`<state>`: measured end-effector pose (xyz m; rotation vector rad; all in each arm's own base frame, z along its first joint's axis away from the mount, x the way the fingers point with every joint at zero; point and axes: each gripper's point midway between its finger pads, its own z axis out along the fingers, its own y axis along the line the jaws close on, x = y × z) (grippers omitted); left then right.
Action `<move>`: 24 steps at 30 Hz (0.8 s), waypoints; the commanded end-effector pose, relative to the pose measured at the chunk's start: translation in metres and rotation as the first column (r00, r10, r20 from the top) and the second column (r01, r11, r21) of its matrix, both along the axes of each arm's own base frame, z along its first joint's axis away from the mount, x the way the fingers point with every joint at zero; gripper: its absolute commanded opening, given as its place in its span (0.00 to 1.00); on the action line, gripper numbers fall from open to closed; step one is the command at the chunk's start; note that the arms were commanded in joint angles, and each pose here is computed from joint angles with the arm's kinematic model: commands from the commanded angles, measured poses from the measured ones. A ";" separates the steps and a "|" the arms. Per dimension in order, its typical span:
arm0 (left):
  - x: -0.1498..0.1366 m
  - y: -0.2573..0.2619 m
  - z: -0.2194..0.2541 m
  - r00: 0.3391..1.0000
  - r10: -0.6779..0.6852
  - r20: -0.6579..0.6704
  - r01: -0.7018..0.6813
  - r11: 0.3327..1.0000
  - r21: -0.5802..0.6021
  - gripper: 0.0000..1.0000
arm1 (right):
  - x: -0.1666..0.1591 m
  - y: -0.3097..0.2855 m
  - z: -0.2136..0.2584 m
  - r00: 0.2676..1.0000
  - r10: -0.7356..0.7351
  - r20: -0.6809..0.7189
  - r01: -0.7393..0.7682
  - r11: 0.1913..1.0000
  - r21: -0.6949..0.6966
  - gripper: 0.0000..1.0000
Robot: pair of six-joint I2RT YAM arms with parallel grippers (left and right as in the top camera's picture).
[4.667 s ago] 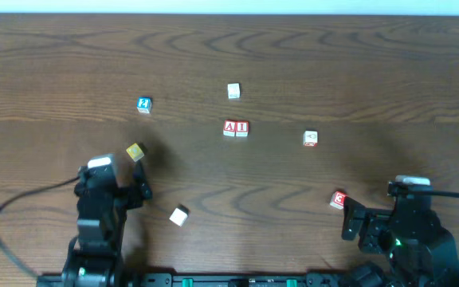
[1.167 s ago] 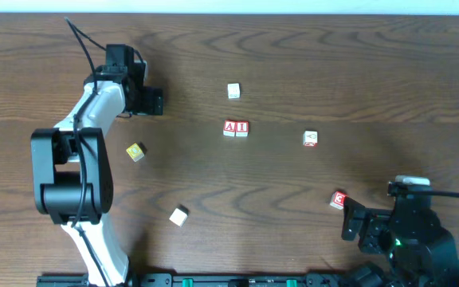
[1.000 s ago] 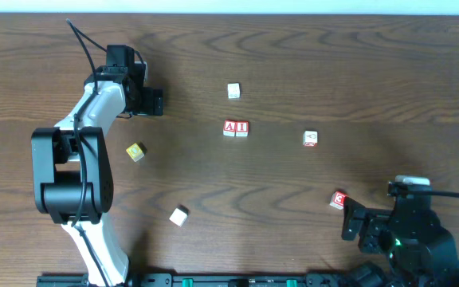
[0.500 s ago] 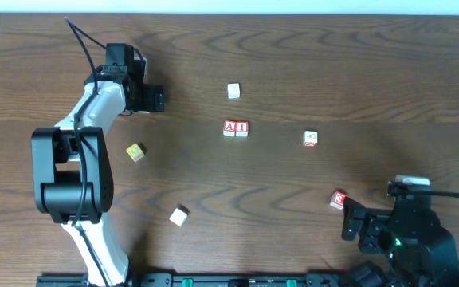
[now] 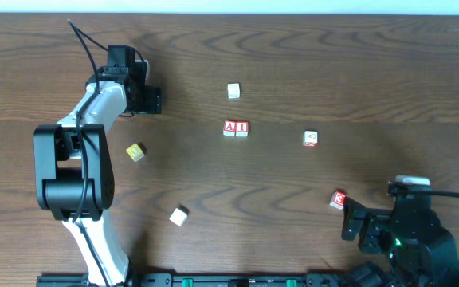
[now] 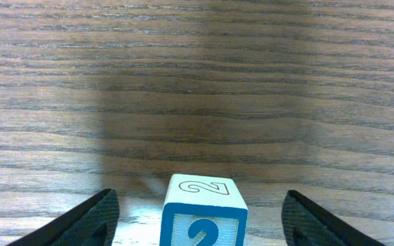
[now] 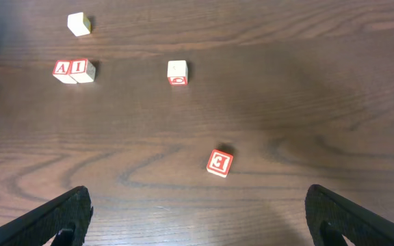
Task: Spell out Ai2
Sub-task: 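Lower the left gripper and grasp the blue 2 block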
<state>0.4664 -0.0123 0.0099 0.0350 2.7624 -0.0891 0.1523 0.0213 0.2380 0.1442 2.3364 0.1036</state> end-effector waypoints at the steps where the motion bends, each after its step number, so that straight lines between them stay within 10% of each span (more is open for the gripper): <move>1: 0.005 0.000 0.000 1.000 0.003 0.007 -0.003 1.000 -0.003 0.75 | 0.000 -0.002 0.000 1.000 -0.017 0.003 0.017 1.000 0.006 0.99; 24: 0.005 0.000 0.000 1.000 0.003 0.006 -0.003 1.000 -0.004 0.51 | 0.000 -0.002 0.000 1.000 -0.017 0.003 0.017 1.000 0.006 0.99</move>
